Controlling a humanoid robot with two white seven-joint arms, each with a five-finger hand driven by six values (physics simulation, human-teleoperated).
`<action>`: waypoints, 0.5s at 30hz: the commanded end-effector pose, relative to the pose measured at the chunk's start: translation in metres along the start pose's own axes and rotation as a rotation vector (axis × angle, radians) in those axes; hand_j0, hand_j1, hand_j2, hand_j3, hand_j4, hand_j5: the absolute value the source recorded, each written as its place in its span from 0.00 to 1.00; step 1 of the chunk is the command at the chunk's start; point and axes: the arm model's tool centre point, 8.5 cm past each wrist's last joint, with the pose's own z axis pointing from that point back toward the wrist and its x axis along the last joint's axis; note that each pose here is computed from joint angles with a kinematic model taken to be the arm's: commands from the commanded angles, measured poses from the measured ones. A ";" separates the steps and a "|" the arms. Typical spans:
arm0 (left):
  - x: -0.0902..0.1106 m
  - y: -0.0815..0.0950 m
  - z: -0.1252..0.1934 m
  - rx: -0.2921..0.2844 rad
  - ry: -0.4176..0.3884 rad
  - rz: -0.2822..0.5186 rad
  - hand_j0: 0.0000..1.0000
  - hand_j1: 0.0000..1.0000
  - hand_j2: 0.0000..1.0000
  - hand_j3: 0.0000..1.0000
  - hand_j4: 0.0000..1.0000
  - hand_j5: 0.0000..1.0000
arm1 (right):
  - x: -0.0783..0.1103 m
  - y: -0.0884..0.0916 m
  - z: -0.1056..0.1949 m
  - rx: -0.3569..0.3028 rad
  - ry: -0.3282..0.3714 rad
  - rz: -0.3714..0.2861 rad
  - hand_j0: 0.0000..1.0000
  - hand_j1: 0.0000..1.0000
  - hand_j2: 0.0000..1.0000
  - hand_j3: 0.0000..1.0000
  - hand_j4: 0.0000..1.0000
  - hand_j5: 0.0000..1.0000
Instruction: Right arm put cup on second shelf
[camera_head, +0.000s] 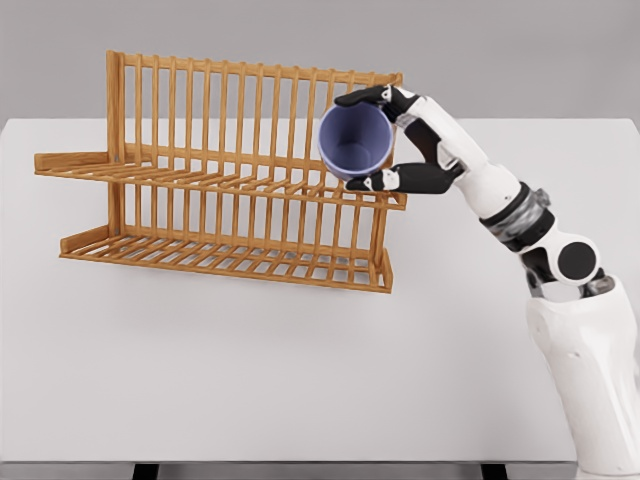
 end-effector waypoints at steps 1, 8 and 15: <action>0.000 0.000 0.000 -0.001 0.001 0.000 1.00 1.00 1.00 1.00 1.00 1.00 | 0.000 0.004 -0.003 0.004 -0.006 -0.010 0.69 0.69 0.69 0.69 0.69 0.69; 0.000 0.000 0.000 -0.001 0.001 0.000 1.00 1.00 1.00 1.00 1.00 1.00 | -0.002 0.007 -0.003 0.014 0.001 -0.002 0.71 0.71 0.71 0.71 0.71 0.71; 0.000 0.000 0.000 -0.001 0.000 -0.001 1.00 1.00 1.00 1.00 1.00 1.00 | -0.002 0.009 -0.001 0.013 -0.001 0.000 0.84 0.84 0.84 0.84 0.84 0.84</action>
